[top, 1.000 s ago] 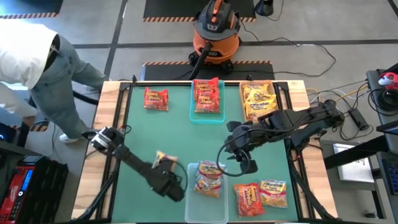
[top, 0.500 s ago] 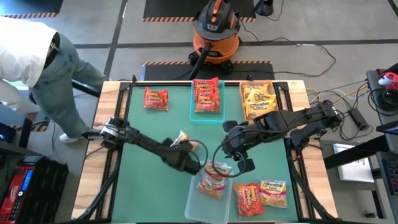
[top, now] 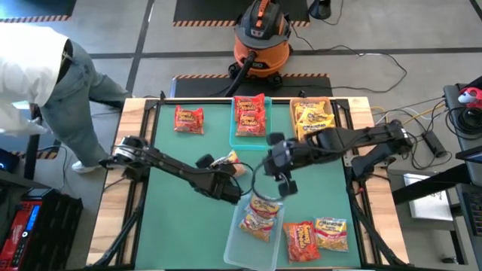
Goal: Sort Maruchan noodles
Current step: Put the blue noodle pack into the transparent bin
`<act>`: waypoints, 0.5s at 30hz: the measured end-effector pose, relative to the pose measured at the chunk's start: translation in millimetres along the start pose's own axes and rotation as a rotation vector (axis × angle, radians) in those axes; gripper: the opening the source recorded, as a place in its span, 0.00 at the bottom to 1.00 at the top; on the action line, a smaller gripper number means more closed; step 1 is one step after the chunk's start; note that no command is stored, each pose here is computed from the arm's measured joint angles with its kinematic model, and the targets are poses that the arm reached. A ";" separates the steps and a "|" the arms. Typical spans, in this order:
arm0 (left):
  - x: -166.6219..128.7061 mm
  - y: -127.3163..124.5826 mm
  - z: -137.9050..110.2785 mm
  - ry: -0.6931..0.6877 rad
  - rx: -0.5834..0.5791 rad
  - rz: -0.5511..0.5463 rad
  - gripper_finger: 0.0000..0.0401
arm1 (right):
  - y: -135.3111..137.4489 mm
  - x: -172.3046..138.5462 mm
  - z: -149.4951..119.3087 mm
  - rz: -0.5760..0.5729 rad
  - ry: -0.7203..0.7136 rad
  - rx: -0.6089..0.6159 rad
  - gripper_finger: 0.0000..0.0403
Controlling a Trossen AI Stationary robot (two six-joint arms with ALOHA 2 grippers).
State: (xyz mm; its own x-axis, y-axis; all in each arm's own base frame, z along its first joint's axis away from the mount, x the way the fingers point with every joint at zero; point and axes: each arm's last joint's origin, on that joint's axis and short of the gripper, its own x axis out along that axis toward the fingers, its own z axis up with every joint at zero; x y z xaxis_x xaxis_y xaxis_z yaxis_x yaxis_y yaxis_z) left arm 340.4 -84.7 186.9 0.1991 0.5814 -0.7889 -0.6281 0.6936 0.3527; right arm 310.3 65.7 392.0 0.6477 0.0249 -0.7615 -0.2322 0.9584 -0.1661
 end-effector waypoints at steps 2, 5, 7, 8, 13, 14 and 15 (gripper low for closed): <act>-3.2 4.5 2.5 0.080 -0.163 -0.064 0.09 | -11.8 1.6 1.5 -0.027 -0.028 0.050 0.33; 0.8 7.8 5.7 0.170 -0.383 -0.089 0.09 | -31.3 6.5 1.8 -0.070 -0.056 0.122 0.33; 5.5 10.9 10.2 0.183 -0.516 -0.078 0.09 | -44.8 9.7 -1.4 -0.100 -0.057 0.158 0.33; 8.1 12.3 13.4 0.183 -0.581 -0.078 0.09 | -51.2 12.7 -3.1 -0.114 -0.059 0.174 0.33; 23.3 18.4 31.9 0.190 -0.731 -0.135 0.09 | -79.8 25.8 -17.6 -0.170 -0.015 0.313 0.33; 25.9 19.2 35.2 0.191 -0.752 -0.152 0.09 | -84.7 27.8 -20.6 -0.179 -0.006 0.340 0.33; 28.3 20.5 38.2 0.190 -0.770 -0.162 0.09 | -88.5 29.5 -23.8 -0.186 0.008 0.362 0.33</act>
State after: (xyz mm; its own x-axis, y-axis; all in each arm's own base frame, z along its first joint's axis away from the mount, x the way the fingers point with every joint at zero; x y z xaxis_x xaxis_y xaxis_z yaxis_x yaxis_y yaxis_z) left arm 361.9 -37.8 191.0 0.2444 0.3683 -0.8970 -0.9579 0.2356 -0.1642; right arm 332.6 -25.1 369.3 0.6487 -0.1593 -0.7442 0.1598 0.9846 -0.0715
